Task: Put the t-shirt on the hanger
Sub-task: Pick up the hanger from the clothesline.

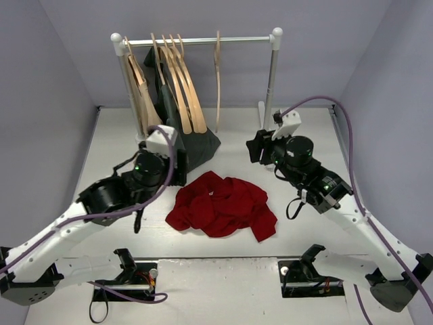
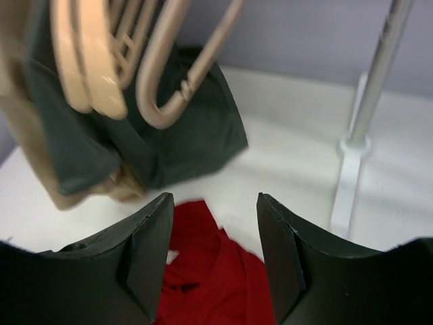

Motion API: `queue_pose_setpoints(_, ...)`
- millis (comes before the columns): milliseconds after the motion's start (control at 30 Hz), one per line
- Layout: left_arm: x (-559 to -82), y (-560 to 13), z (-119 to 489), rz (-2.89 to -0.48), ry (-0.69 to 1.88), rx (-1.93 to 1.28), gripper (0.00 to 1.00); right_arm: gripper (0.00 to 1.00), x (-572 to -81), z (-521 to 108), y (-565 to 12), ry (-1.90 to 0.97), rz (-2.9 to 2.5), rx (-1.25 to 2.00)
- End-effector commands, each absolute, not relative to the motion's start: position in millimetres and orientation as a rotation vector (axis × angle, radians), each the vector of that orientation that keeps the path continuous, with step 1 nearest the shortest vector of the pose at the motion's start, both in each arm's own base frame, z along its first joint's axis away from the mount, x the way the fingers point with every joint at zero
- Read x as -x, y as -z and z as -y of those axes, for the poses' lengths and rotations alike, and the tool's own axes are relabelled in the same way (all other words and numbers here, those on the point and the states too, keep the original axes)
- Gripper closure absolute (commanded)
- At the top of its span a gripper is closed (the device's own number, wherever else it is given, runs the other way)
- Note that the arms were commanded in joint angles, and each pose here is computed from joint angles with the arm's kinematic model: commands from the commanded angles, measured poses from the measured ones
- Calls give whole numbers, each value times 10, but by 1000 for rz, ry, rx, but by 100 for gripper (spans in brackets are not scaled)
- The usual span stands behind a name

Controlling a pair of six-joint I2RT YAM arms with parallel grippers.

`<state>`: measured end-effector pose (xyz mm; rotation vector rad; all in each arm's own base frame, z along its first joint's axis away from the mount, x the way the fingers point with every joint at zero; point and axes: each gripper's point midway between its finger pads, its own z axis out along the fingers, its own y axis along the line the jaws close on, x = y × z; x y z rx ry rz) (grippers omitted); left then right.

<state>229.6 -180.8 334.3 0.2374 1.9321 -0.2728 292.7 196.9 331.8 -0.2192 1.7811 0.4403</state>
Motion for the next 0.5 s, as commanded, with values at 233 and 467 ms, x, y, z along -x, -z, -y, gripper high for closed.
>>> queue_pose_setpoints(233,-2372,-3444,915,-1928,16,-15,36,51,-3192,-3046,-4439,-504,-1525,511)
queue_pose_setpoints(467,-2458,-3177,701,-1925,-67,21,36,51,-3701,-3516,-4767,-455,-1463,478)
